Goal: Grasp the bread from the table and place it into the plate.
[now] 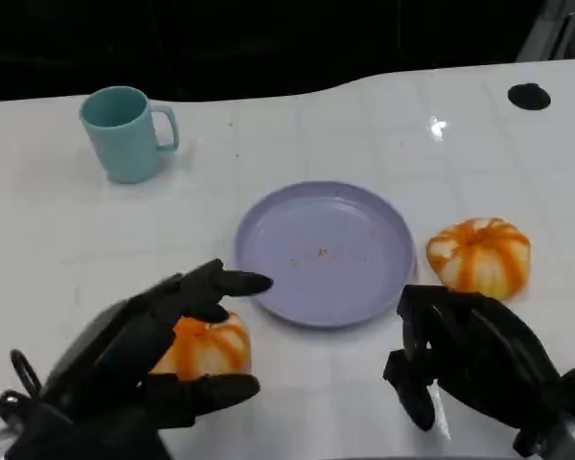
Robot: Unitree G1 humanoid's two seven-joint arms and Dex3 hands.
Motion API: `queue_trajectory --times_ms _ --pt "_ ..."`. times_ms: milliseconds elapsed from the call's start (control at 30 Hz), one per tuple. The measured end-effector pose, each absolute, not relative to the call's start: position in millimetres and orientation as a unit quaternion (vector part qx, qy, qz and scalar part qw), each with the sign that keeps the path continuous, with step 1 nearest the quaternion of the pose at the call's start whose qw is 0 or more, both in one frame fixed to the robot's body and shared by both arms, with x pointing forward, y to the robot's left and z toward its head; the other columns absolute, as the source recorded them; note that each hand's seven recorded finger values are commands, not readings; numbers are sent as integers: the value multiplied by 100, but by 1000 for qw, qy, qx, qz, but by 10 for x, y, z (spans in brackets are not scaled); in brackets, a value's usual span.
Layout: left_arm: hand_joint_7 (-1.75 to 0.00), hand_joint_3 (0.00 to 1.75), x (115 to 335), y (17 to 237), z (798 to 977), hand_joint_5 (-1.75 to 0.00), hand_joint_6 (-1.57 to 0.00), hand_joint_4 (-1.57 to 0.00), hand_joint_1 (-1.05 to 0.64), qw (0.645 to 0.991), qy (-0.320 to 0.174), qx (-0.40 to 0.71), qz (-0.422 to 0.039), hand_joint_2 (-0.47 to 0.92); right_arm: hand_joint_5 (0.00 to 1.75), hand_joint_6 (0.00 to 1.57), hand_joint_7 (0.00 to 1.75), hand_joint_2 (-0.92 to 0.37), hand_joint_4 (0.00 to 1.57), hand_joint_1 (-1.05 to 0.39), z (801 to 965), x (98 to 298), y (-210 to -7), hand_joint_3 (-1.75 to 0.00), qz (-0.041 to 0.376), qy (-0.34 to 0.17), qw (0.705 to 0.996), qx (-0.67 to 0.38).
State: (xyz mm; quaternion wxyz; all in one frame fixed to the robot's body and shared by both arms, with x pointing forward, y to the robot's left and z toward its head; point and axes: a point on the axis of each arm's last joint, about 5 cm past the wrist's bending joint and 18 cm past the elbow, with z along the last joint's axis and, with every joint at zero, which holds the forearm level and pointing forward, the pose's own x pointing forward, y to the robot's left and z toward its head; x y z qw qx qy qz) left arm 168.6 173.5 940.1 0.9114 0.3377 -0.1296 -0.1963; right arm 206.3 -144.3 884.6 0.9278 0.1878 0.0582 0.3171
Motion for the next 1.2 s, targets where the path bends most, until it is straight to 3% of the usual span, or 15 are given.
queue_trajectory --times_ms 233,467,833,1200 --pt "-6 16 1704 1754 9562 -60 -25 -17 -81 837 -111 510 -166 92 158 109 149 -92 129 -95 8846 2065 -1442 -42 317 59 928 188" --pt "-1 8 1852 1633 9568 -40 -24 -22 -77 773 -49 599 -204 92 158 110 148 -92 129 -95 8849 2067 -1438 -42 319 59 927 189" --pt "0 4 2175 1550 9296 -24 -22 -28 -78 756 46 608 -238 92 159 109 150 -92 129 -95 8857 2061 -1428 -42 319 62 927 187" --pt "-1 4 2384 1466 8968 -21 -25 -30 -76 755 69 609 -233 92 159 109 151 -92 128 -96 8877 2058 -1430 -42 320 57 927 186"
